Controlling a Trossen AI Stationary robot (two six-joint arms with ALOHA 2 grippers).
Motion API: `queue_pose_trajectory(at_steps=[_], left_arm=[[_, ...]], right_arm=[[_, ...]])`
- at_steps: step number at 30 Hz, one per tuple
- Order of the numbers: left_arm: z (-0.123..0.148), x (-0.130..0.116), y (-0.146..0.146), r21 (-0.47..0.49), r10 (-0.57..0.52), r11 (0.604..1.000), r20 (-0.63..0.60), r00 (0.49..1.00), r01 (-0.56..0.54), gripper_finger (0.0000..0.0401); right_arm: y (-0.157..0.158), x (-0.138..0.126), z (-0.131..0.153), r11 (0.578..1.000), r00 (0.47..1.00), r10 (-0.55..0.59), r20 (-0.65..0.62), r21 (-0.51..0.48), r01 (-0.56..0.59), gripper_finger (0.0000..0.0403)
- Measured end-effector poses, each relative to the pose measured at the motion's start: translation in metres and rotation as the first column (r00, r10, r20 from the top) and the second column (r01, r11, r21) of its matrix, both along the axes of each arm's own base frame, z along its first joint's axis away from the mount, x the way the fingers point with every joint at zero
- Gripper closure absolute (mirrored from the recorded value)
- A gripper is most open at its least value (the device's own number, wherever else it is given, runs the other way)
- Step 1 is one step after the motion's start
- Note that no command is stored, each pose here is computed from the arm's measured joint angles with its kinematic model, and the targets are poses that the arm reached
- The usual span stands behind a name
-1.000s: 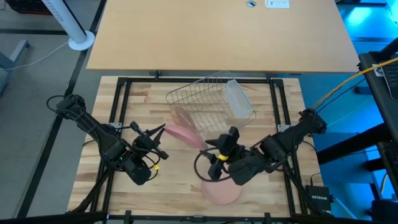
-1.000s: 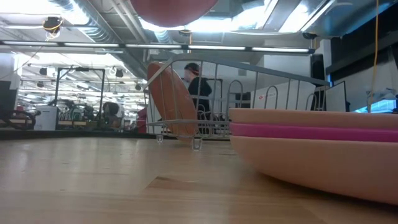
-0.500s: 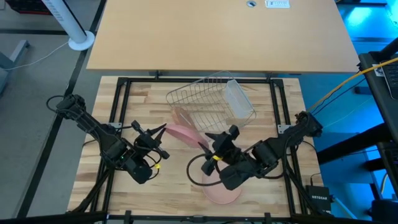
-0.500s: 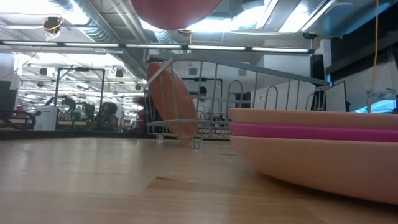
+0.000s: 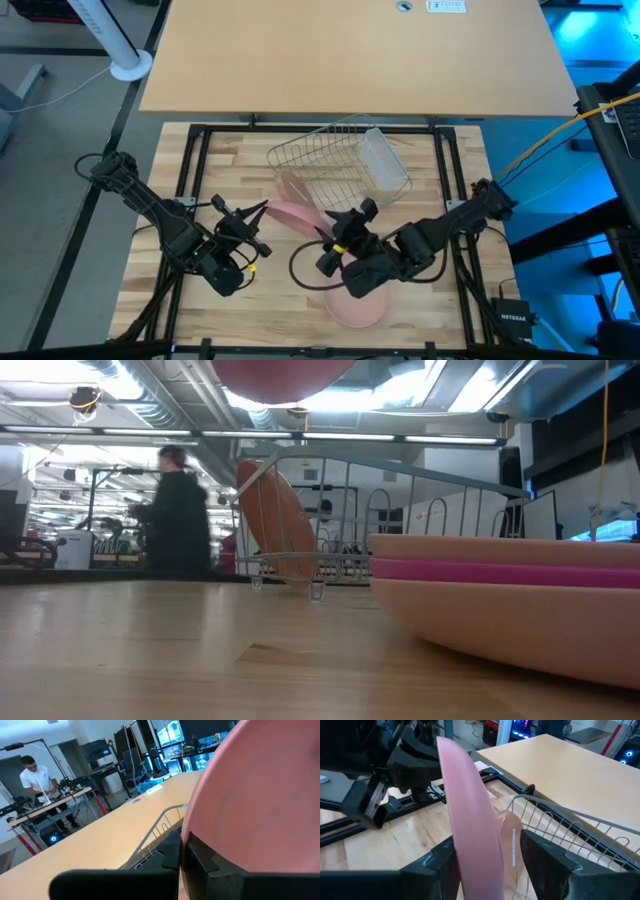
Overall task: Sort dishes
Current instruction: Put the light pink plate into the dish rack
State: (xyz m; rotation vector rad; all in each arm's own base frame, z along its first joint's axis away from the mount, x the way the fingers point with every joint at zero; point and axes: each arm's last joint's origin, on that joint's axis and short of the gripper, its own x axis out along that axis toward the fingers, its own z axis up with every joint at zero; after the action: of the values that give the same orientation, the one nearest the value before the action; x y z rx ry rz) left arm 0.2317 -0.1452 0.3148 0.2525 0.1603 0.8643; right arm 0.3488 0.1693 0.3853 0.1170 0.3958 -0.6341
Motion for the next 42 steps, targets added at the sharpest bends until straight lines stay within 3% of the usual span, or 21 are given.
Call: queue_pose_trajectory(at_steps=[4,12,18,25,33,42], left_arm=[[0.000,0.000,0.000,0.000,-0.001,1.000,-0.003,1.000,0.001,0.0401],[0.000,-0.001,-0.001,0.005,-0.002,1.000,-0.003,1.000,0.002,0.0388],[0.000,0.000,0.000,0.054,0.000,0.999,-0.064,0.998,0.004,0.0371],[0.006,-0.003,0.005,0.183,0.044,0.983,-0.169,0.985,-0.012,0.0323],[0.022,-0.014,0.016,0.141,0.046,0.990,-0.114,0.992,-0.030,0.0264],[0.033,-0.026,0.019,0.090,0.004,0.996,-0.078,0.997,0.003,0.0264]], right_arm=[[-0.002,0.002,0.000,1.000,1.000,0.000,-0.009,-0.013,0.000,0.0248],[-0.005,0.000,-0.001,0.994,0.999,-0.023,-0.041,-0.109,0.019,0.0385],[-0.007,0.002,0.001,0.989,0.998,-0.070,-0.002,-0.135,0.069,0.0368],[-0.022,0.009,-0.001,0.984,0.993,-0.114,-0.010,-0.141,0.111,0.0388],[-0.048,0.018,-0.005,0.972,0.982,-0.180,-0.057,-0.162,0.169,0.0382],[-0.085,0.022,-0.009,0.943,0.951,-0.284,-0.122,-0.218,0.254,0.0388]])
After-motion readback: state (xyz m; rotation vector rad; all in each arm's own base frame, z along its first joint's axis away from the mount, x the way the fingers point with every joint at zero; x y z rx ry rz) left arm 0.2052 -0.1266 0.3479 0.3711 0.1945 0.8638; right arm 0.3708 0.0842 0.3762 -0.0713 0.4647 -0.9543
